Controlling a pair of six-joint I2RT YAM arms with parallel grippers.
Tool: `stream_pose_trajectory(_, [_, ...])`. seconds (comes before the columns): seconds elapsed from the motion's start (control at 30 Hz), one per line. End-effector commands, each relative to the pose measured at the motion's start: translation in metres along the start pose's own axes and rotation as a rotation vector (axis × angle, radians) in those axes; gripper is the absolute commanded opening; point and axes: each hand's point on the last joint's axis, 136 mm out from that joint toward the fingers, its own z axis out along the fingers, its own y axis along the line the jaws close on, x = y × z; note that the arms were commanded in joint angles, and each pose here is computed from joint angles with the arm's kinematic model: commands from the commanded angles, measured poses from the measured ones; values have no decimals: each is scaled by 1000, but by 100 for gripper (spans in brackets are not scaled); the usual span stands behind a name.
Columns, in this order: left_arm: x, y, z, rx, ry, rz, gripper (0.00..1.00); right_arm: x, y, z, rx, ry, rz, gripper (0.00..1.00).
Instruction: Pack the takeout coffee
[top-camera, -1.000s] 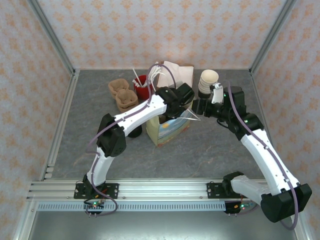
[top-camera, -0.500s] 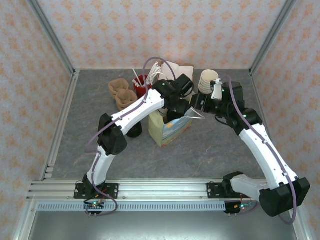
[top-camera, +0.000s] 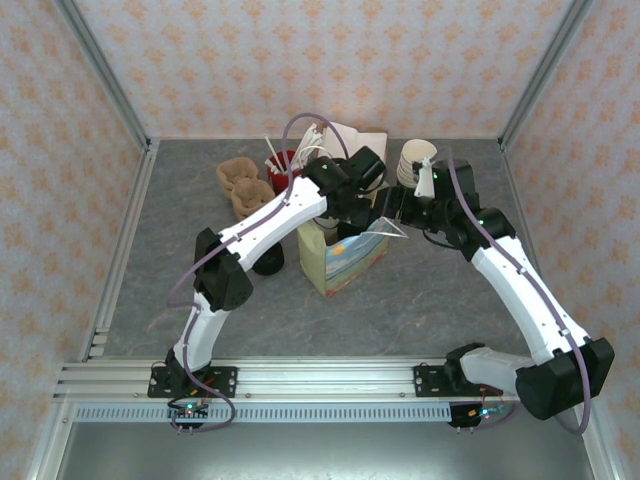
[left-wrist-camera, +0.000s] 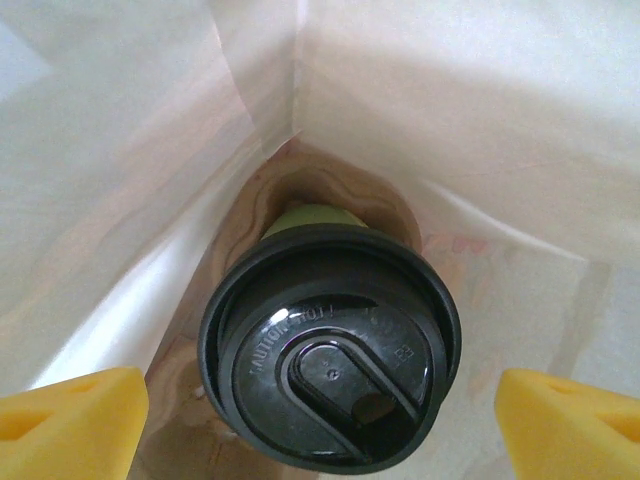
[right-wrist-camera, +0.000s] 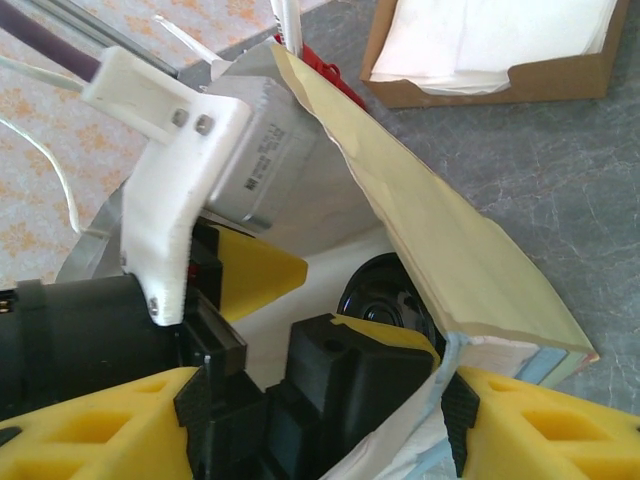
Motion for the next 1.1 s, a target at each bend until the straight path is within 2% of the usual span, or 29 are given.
stream_pose_trajectory(0.0, [-7, 5, -40, 10, -59, -31, 90, -8, 2, -5, 27, -25, 5, 63])
stream_pose_trajectory(0.2, [-8, 7, -53, 14, -82, -44, 90, 0, -12, 6, 93, 40, 21, 57])
stream_pose_trajectory(0.37, [-7, 10, -75, 26, -108, -60, 89, 3, -18, 9, 111, 47, 13, 54])
stream_pose_trajectory(0.6, [-4, 12, -107, 70, -141, -96, 88, 6, -25, 13, 146, 75, -5, 54])
stream_pose_trajectory(0.67, [-3, 9, -106, 85, -137, -96, 87, 6, -29, 12, 170, 78, -11, 54])
stream_pose_trajectory(0.7, [-3, 10, -121, 107, -162, -113, 87, 6, -31, 12, 179, 80, -12, 54])
stream_pose_trajectory(0.77, [-4, 7, -130, 143, -180, -134, 87, 6, -35, 12, 201, 87, -18, 54])
stream_pose_trajectory(1.07, [3, 5, -148, 204, -202, -145, 85, 11, -43, 15, 236, 111, -5, 54])
